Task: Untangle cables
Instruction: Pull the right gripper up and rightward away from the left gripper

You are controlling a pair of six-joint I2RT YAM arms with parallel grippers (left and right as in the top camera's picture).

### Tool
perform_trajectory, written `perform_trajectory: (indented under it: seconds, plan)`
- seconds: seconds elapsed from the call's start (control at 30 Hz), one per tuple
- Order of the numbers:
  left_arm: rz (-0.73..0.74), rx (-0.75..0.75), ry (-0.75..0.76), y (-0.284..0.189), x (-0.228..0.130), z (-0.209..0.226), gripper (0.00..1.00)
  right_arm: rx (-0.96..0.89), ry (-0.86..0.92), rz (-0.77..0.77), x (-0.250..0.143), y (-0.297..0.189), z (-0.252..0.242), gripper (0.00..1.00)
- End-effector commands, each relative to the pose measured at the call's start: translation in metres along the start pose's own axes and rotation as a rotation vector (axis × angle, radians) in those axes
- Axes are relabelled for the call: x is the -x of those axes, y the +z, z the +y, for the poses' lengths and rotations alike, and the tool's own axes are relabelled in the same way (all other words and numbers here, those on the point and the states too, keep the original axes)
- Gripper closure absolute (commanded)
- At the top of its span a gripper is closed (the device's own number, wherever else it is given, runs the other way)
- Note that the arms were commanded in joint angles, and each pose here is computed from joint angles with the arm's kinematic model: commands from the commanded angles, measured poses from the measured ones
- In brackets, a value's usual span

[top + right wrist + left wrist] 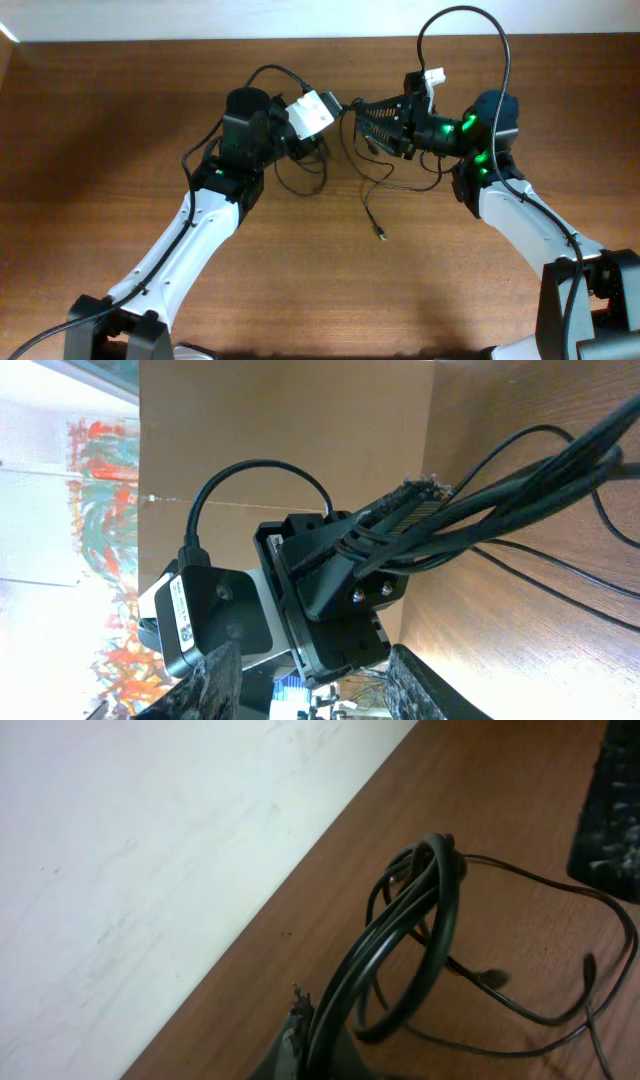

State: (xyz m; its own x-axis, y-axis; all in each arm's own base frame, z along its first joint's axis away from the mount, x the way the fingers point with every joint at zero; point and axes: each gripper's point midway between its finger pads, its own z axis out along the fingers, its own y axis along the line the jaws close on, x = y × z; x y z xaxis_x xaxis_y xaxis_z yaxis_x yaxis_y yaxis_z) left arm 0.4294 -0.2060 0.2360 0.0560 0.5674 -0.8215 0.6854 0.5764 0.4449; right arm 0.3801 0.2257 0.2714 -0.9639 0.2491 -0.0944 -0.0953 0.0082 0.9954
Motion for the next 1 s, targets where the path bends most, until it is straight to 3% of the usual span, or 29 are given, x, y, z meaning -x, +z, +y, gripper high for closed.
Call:
perform_trajectory:
  seconds: [0.0,0.17,0.23,0.3,0.63,0.97]
  plan:
    - [-0.053,-0.042,0.016,0.0,0.012,-0.006,1.0,0.007,-0.029,-0.008,0.0,0.003,0.006,0.53]
    - [-0.083,-0.072,0.024,0.001,0.02,-0.014,1.0,0.004,-0.026,-0.058,0.009,0.003,0.006,0.54]
    - [-0.1,-0.087,0.032,0.002,0.026,-0.02,1.0,0.004,-0.026,-0.065,0.01,0.003,0.006,0.68]
    - [-0.103,-0.091,0.031,0.002,0.026,-0.021,1.0,0.004,-0.026,-0.064,0.01,0.003,0.006,0.75]
    - [-0.126,-0.119,0.037,0.002,0.032,-0.029,1.0,0.004,-0.029,-0.064,0.01,0.003,0.006,0.75]
    - [-0.142,-0.136,0.039,0.001,0.035,-0.031,1.0,0.004,-0.03,-0.065,0.01,0.003,0.006,0.81]
